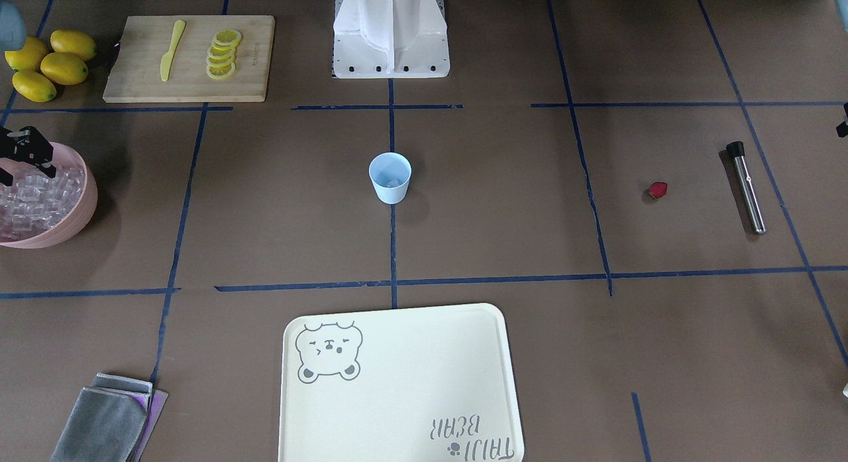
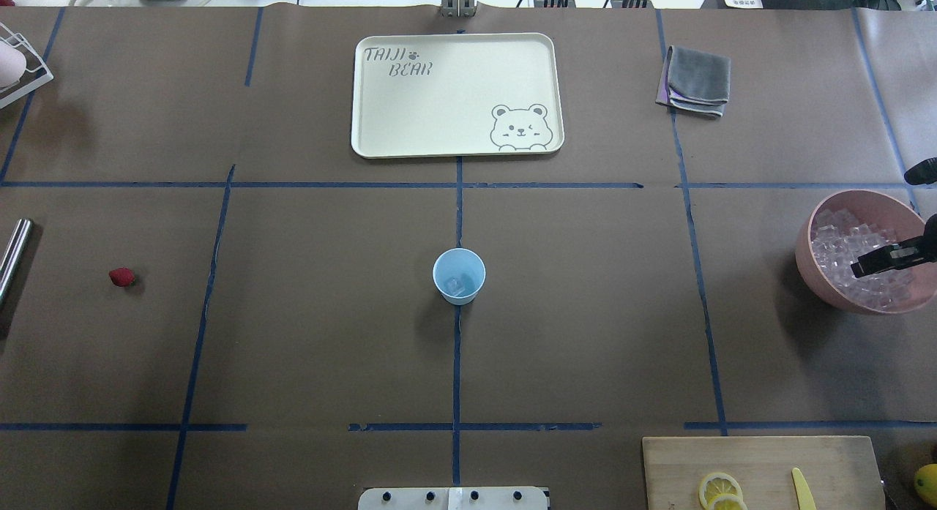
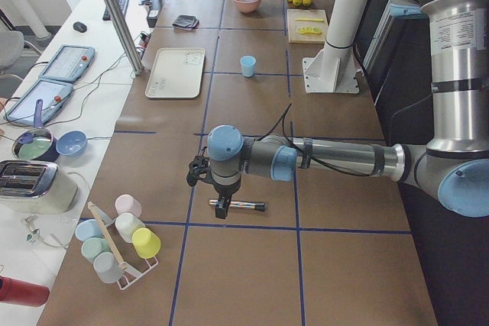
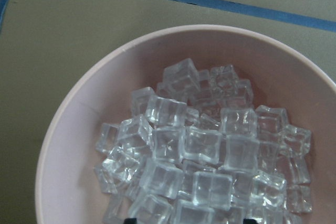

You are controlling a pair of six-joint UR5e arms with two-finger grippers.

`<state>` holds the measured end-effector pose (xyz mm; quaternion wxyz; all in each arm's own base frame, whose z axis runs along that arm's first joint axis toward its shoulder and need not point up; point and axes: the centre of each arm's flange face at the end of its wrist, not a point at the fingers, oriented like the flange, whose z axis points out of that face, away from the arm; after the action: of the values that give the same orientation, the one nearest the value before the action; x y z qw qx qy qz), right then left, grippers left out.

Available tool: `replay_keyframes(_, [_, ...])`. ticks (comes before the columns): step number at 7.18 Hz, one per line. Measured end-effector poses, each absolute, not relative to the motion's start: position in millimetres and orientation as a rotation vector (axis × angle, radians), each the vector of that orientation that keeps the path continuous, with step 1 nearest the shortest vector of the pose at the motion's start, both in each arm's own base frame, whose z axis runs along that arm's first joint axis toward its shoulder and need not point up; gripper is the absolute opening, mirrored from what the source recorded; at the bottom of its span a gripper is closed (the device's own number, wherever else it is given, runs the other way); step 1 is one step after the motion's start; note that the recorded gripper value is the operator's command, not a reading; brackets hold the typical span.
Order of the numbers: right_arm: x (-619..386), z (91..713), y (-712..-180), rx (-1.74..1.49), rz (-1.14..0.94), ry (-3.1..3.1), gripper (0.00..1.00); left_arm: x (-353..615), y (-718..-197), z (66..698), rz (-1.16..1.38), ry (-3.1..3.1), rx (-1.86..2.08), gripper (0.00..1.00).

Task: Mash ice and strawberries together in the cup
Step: 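Return the right gripper to the pink bowl and grasp another ice cube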

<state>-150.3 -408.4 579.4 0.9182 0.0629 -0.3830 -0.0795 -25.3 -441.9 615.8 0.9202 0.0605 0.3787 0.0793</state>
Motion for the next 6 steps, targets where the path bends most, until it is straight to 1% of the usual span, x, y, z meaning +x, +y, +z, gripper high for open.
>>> replay_keyframes(2, [-153.7, 581.3, -406.9, 0.122, -0.168, -0.784, 0.18, -25.4, -441.9, 615.8, 0.162, 0.778, 0.124, 1.0])
replay_keyframes(3, [-153.7, 582.7, -406.6, 0.12, -0.168, -0.782, 0.05, -25.4, -441.7, 615.9, 0.162, 0.778, 0.124, 1.0])
replay_keyframes(6, [-151.4, 580.8, -405.8, 0.123, -0.169, -0.787, 0.03, -25.2, -441.7, 615.9, 0.163, 0.779, 0.124, 1.0])
